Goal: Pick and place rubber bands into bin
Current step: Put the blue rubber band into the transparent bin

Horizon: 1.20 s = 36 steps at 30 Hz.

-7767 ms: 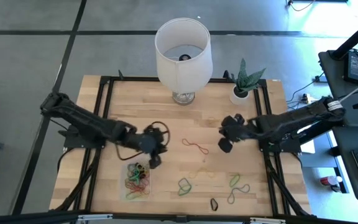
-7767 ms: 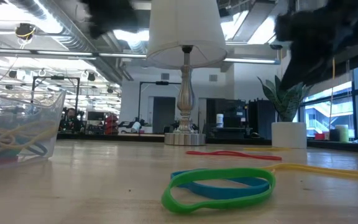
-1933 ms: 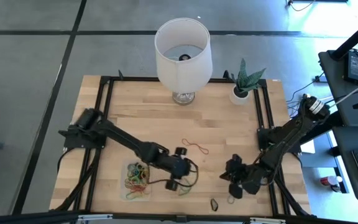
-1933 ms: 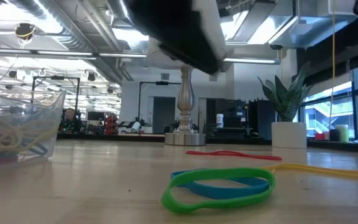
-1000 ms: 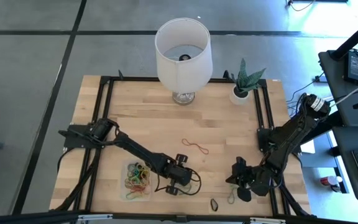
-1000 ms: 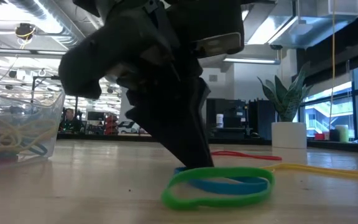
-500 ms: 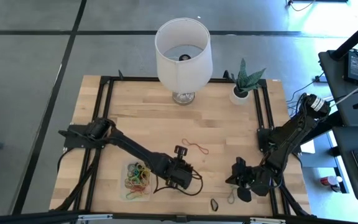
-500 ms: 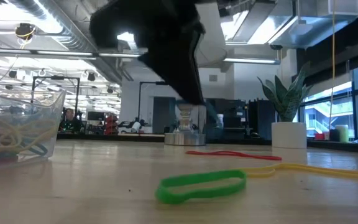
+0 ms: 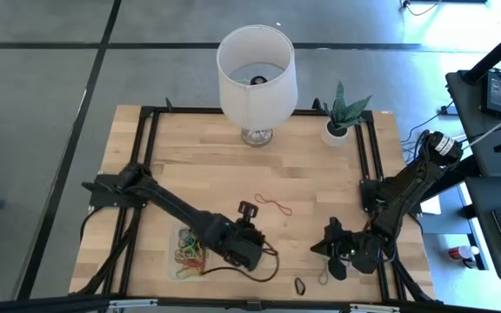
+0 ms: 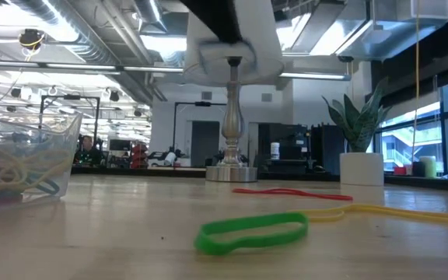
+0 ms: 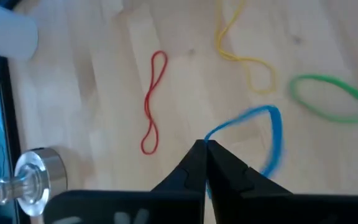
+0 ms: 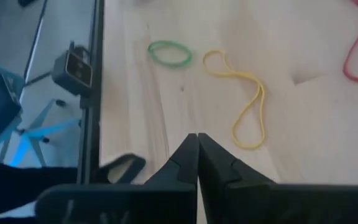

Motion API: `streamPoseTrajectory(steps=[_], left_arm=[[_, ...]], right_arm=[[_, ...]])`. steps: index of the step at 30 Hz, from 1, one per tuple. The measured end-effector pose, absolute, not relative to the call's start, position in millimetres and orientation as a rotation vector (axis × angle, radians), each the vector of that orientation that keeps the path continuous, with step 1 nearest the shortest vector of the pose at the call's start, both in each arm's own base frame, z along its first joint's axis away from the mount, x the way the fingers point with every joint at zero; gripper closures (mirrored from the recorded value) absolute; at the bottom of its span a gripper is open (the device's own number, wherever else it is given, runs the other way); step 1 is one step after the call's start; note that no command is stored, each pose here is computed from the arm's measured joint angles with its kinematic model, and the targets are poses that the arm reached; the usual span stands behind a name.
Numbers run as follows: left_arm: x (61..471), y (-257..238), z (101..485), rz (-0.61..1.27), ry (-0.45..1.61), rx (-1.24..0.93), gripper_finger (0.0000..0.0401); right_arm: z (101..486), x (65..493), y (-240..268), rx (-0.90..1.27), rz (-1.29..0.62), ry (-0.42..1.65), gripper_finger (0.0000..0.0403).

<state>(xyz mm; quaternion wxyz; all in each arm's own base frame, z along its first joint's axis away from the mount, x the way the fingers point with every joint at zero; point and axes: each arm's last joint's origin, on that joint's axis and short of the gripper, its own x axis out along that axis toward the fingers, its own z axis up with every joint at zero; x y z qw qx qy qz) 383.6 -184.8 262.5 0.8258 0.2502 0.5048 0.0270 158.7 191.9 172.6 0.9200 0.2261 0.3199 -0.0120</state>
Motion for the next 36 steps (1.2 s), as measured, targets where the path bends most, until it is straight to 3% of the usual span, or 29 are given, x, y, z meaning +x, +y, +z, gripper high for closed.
streamPoseTrajectory(steps=[5,17,21,30,36], left_arm=[[347.9,-182.5,270.7,0.061,1.036,0.508,0.0399],[232.7,-152.7,265.1,-0.070,0.867,0.096,0.0399],[206.8,-149.6,264.7,-0.139,0.825,0.047,0.0399],[178.6,-148.1,222.5,-0.214,0.933,0.024,0.0399],[175.0,-148.1,206.7,-0.229,0.923,0.009,0.0399]], right_arm=[[174.9,166.6,187.0,0.532,-0.090,0.598,0.0398],[182.4,188.7,174.5,0.638,-0.141,0.506,0.0398],[189.6,195.8,175.2,0.684,-0.134,0.465,0.0400],[213.0,236.0,192.2,0.558,-0.163,0.477,0.0401],[227.9,255.7,203.5,0.568,-0.255,0.750,0.0402]])
